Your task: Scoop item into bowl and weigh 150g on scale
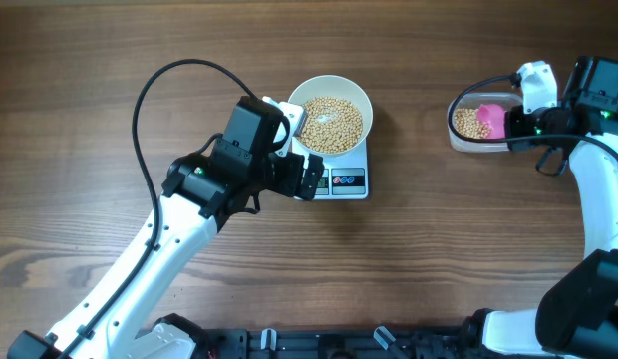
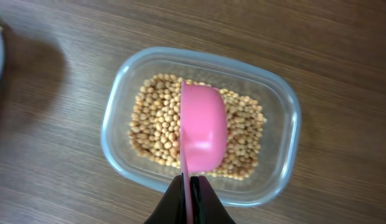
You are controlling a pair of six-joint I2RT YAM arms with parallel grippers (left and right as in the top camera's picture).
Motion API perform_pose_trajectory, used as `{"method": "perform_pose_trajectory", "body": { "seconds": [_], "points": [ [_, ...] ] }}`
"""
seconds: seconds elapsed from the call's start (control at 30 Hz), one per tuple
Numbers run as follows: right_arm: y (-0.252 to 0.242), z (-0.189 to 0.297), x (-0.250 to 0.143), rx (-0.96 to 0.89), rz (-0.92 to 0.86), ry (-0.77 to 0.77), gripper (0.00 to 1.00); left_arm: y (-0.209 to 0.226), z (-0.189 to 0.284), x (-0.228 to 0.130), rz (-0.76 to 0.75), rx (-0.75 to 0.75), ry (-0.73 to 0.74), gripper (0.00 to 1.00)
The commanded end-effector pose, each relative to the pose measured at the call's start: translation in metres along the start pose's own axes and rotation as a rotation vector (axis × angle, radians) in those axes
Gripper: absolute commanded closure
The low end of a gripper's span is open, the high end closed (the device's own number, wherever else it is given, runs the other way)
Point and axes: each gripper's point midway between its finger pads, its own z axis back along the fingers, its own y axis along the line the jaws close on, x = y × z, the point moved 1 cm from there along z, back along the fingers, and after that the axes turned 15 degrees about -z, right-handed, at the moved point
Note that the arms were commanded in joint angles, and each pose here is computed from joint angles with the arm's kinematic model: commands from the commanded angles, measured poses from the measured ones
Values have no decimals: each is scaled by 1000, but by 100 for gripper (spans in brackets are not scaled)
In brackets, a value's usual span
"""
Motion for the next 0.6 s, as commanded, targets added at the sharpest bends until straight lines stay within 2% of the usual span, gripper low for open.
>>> {"method": "perform_pose_trajectory", "body": {
  "seconds": [0.0,0.3,0.57],
  "points": [
    [11,-3,-3,80,-32,3,96,3,4,6,8,12,-21,0],
    [19,-2,0,132,-116,-4,96,3,4,6,8,11,-21,0],
    [35,4,-4,268,-198,7,96,3,4,6,8,12,-21,0]
  ]
}}
